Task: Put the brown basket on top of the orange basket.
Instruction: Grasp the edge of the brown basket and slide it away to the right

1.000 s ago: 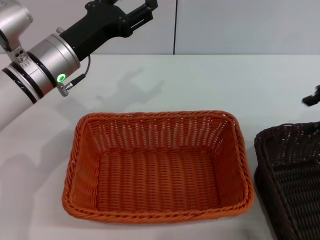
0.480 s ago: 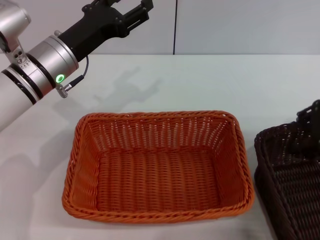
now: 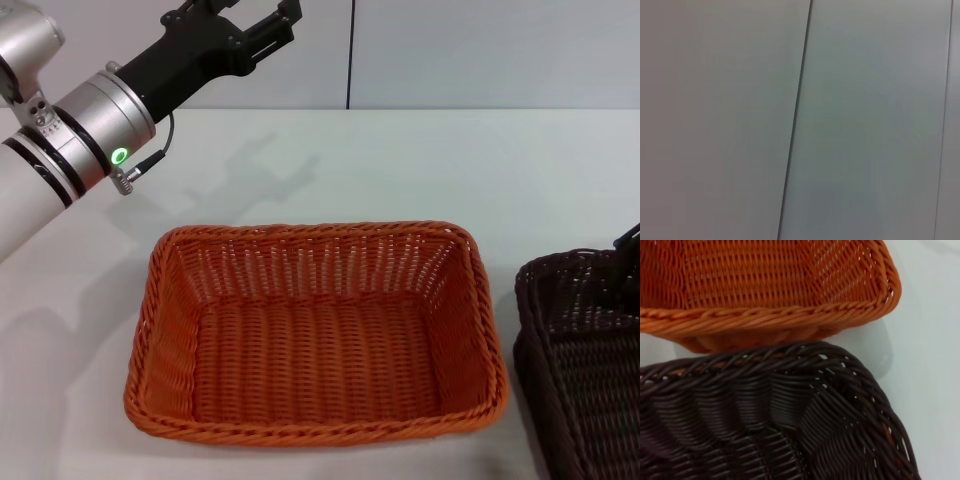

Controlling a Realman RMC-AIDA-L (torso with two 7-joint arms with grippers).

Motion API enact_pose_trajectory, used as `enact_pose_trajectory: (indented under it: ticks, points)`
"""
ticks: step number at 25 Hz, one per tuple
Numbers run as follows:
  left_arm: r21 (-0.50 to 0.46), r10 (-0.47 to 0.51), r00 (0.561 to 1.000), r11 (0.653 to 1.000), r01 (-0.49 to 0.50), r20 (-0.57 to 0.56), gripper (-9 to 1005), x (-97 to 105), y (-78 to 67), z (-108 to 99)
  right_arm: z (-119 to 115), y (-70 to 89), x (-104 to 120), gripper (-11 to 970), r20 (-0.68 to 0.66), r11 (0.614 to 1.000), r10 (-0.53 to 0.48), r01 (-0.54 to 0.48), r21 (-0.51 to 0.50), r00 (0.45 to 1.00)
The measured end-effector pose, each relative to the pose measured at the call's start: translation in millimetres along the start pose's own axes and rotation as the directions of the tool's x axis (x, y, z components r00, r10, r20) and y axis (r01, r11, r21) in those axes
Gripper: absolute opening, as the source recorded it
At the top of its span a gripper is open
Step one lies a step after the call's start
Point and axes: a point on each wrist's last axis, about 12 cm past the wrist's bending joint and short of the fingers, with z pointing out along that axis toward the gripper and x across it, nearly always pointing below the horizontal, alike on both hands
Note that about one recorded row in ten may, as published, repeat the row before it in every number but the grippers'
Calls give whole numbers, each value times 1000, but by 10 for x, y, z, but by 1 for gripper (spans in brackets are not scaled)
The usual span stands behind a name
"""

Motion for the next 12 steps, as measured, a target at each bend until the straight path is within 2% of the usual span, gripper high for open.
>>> enact_pose_trajectory:
  ticks: [3, 8, 12]
  points:
    - [-2, 1, 1000, 1000, -1, -2, 848, 1, 2, 5, -28, 8, 28, 371, -6, 1000, 7, -7, -11, 1000]
    - [-6, -5, 1000, 1000, 5, -14, 848, 37, -1, 6, -99, 41, 73, 319, -5, 999, 31, -31, -43, 1000]
    - [-6, -7, 1000, 1000, 7, -18, 848, 46, -2, 9, -251, 99, 206, 283, 23, 993, 91, -89, -75, 996]
